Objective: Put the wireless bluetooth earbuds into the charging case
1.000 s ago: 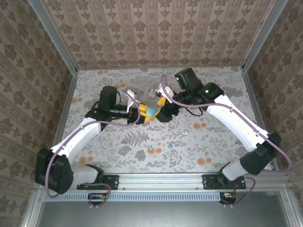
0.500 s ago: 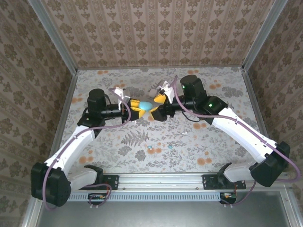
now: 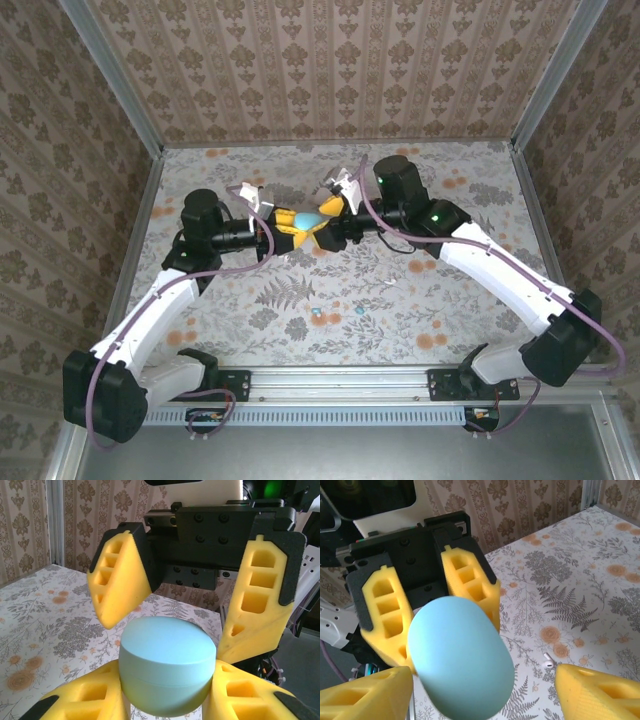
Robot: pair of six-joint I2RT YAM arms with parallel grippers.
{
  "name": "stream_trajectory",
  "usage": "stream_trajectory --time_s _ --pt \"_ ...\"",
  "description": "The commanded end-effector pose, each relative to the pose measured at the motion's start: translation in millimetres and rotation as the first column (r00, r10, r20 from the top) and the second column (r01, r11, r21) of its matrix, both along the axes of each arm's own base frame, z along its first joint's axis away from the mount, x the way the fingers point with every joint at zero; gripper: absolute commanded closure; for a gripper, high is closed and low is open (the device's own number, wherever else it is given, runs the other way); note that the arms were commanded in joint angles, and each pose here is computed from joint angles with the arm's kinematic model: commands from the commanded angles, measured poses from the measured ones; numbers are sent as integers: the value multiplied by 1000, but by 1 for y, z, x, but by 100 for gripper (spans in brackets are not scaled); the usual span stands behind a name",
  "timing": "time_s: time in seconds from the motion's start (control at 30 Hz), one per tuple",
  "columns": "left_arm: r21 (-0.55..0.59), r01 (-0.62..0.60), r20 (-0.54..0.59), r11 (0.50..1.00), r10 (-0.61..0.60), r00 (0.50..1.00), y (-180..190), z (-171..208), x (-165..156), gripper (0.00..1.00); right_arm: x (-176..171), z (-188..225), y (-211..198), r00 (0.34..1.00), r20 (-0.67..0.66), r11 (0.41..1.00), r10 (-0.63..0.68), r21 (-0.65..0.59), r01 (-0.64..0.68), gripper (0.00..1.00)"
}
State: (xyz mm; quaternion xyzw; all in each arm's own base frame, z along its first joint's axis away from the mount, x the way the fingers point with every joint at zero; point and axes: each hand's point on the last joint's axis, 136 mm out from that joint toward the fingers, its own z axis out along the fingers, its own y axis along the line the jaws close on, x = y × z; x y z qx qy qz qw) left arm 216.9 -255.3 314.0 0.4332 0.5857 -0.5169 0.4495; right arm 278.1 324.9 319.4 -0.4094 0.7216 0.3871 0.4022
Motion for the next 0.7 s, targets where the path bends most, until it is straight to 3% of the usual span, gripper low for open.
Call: stream_trajectory --time_s 0.0,0.67 --pt "-19 19 24 1000 -19 1000 0 8 -8 76 8 8 2 1000 19 1000 -16 -5 16 25" --pt "-22 -10 27 1000 11 1000 1 3 -7 77 53 14 -21 974 -30 974 -223 -45 221 26"
